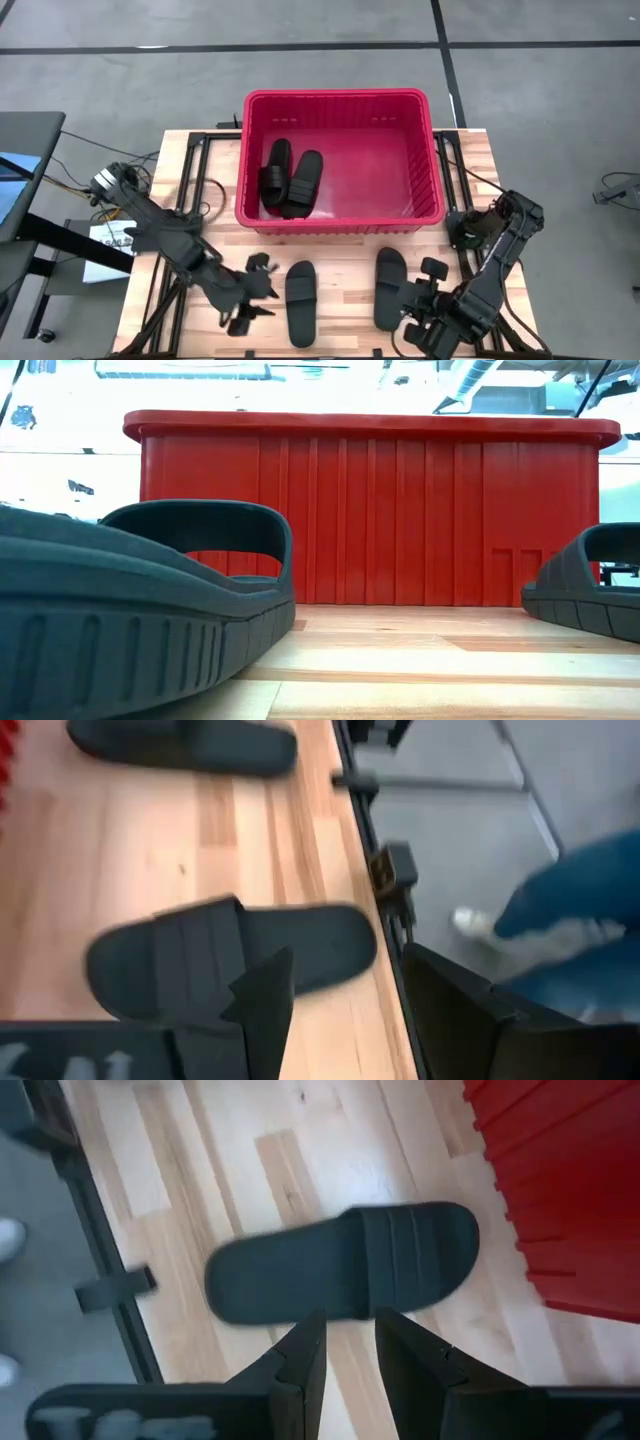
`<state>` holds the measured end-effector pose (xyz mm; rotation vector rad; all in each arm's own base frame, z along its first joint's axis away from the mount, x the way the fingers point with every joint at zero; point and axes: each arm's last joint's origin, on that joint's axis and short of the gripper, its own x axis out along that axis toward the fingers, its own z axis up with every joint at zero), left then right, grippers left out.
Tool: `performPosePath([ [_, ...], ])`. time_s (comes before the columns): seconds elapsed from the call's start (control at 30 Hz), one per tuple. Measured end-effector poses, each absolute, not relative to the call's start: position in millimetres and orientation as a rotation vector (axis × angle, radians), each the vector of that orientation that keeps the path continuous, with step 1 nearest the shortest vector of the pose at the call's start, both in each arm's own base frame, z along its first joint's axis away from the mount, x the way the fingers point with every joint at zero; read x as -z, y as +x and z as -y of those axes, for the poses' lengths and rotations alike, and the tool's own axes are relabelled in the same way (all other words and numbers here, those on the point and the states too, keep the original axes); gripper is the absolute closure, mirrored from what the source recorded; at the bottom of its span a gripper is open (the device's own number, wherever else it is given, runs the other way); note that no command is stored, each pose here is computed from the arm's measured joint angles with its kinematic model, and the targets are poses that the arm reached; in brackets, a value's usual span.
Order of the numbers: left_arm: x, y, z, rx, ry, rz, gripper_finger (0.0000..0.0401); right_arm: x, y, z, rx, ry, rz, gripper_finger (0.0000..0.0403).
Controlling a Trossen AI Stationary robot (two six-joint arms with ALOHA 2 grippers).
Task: Pick and place slides into bin
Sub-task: Put the black slide into the red bin
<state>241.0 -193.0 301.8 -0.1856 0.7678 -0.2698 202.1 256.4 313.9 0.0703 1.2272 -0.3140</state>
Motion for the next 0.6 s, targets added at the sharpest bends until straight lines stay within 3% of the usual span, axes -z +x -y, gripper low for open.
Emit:
performPosePath([
  [0.6,-239,313,259,0.331,-0.167,-1.054,0.0232,-314,168,-276,0.17,-0.115,-1.254,0.0322],
])
